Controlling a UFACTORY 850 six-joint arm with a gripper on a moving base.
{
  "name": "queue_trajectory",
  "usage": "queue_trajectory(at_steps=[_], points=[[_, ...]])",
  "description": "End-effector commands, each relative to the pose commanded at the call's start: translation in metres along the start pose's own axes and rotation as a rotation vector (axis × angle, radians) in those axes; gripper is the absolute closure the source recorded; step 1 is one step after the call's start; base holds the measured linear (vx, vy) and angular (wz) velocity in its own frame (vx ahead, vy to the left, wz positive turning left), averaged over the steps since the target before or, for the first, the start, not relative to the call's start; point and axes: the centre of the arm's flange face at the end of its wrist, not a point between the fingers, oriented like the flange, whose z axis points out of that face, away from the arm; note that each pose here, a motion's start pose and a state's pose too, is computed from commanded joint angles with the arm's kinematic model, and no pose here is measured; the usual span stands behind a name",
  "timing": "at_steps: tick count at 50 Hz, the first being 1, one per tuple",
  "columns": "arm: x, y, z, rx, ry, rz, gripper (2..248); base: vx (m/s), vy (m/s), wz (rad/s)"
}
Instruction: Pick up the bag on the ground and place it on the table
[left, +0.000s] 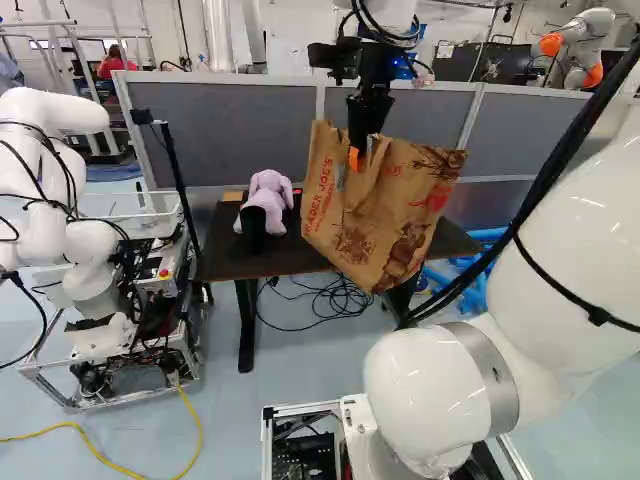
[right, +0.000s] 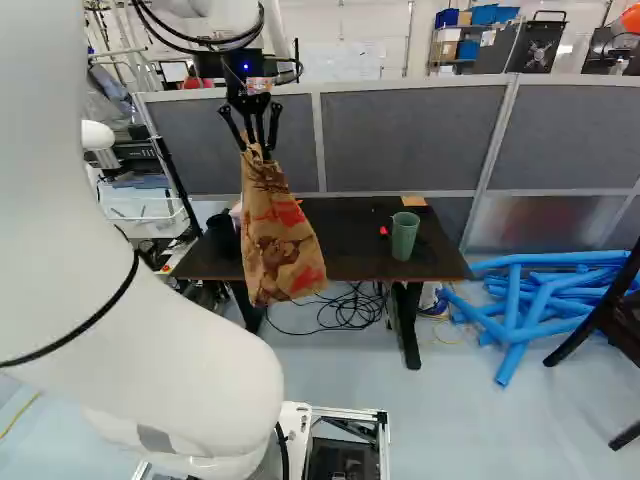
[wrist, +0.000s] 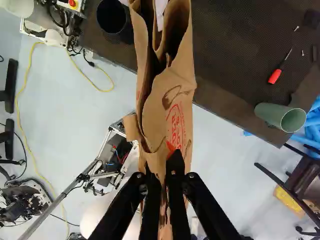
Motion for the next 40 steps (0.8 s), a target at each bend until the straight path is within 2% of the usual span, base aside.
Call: queue_trajectory(at_steps=[17, 40], points=[[0.018, 0.012, 0.001, 0.001, -0.003, 0.006, 229, 0.000, 0.000, 0.000], [0.045, 0.036, 0.002, 0.000, -0.005, 0.026, 229, 0.000, 0.000, 0.000]])
